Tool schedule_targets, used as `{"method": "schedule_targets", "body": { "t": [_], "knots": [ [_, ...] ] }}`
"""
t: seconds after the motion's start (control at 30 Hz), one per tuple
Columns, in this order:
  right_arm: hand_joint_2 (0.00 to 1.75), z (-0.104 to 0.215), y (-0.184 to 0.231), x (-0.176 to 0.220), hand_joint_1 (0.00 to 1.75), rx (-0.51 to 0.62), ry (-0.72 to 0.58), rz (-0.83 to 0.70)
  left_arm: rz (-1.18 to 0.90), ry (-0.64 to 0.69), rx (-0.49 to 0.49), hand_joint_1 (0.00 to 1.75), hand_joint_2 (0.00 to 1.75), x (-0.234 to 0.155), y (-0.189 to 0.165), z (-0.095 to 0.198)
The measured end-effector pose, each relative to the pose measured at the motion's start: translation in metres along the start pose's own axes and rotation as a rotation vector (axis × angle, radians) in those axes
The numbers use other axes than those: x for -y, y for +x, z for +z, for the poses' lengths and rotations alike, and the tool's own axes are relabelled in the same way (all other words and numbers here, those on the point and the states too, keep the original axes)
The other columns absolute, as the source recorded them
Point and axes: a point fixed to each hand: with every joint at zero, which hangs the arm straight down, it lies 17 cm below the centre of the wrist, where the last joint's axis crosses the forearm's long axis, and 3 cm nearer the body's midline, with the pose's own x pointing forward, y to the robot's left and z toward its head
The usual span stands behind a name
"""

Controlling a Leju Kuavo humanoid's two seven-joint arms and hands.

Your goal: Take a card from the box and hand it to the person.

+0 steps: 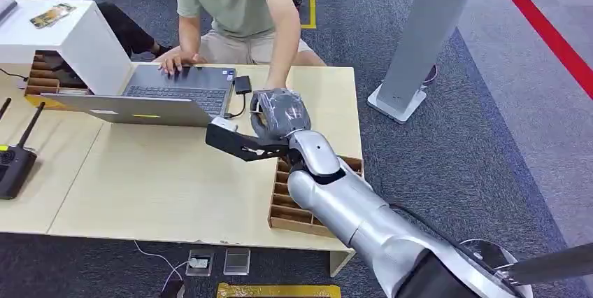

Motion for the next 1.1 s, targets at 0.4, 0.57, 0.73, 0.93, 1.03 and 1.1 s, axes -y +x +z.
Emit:
{"method": "schedule_targets", "body": {
  "t": [0.4,0.57,0.73,0.93,1.03,1.1],
  "knots": [
    [1.75,0.002,-0.03,-0.013,0.0,-0.041,0.004,0.065,-0.018,-0.014,0.048,0.0,0.0,0.001,0.008,0.0],
    [1.75,0.002,-0.035,-0.011,0.0,-0.045,-0.008,0.078,-0.018,-0.013,0.044,0.0,0.0,0.001,0.008,0.0],
    [1.75,-0.002,-0.03,0.009,0.0,-0.008,-0.088,0.056,-0.006,-0.002,0.038,0.0,0.0,-0.001,0.007,0.0],
    [1.75,0.0,-0.031,0.029,0.0,0.001,-0.199,-0.074,0.016,0.014,0.017,0.0,0.0,-0.005,0.004,-0.001],
    [1.75,0.013,-0.048,0.024,0.0,-0.06,-0.202,-0.148,0.018,0.015,-0.001,0.0,0.0,-0.005,0.0,-0.001],
    [1.75,0.024,-0.058,0.018,0.0,-0.094,-0.202,-0.195,0.018,0.015,-0.009,0.0,0.0,-0.005,-0.003,-0.001]
  ]
}}
